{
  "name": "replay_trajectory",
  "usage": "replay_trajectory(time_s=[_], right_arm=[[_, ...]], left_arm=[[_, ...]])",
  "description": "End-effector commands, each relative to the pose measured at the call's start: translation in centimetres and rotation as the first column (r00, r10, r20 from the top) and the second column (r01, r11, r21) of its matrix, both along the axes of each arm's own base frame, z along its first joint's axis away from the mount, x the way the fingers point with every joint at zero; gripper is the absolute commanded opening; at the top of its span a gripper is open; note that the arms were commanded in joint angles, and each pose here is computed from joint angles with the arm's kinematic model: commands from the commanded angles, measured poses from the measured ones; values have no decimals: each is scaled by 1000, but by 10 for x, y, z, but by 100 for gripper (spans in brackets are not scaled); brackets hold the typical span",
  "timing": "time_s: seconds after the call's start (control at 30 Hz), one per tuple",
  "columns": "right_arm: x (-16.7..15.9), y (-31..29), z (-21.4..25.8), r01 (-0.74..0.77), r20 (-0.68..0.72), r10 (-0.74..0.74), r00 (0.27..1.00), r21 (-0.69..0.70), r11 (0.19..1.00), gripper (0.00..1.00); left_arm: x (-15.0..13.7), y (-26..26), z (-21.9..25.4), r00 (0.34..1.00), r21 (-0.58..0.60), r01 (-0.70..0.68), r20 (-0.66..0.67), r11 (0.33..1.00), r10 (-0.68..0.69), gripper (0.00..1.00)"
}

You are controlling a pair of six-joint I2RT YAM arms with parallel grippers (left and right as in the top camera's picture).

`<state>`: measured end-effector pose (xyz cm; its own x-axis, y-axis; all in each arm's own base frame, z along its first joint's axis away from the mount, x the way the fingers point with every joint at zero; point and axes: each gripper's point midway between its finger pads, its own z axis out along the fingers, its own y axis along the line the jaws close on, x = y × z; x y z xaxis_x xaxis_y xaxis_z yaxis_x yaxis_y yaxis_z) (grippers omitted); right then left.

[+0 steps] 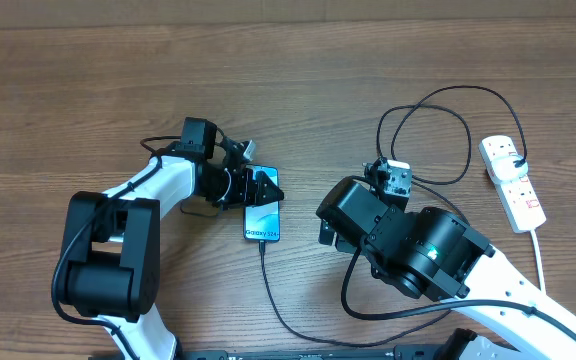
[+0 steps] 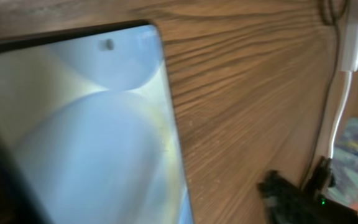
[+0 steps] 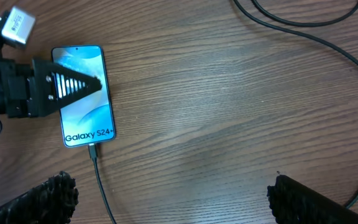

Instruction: Plug charger to phone and switch on socket

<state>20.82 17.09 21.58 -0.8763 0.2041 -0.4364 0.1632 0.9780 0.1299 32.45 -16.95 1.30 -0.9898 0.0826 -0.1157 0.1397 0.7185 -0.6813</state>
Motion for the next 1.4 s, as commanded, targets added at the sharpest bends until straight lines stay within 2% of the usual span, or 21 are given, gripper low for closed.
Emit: replay_trajectory(time_s=[0.0, 0.07, 0.43, 0.6, 1.37], right_arm=[[3, 2, 5, 9, 10, -9, 1000, 12, 1000, 100], [4, 3, 3, 10, 6, -10, 1000, 7, 1000, 100], [8, 8, -16, 9, -42, -11, 999, -54, 998, 100], [9, 10, -21, 8, -54, -12, 998, -70, 998, 100], [10, 11, -22, 8, -54, -12, 998, -69, 998, 100]], left_arm=[[-27, 58, -83, 994, 379, -7, -95, 925, 47, 96], [-27, 59, -84, 994, 384, -7, -95, 923, 48, 100], [-30, 75, -89, 989, 473, -36, -107, 880, 98, 100], [-31, 89, -92, 978, 548, -84, -115, 832, 174, 100], [-47, 91, -91, 964, 561, -63, -179, 825, 196, 100]])
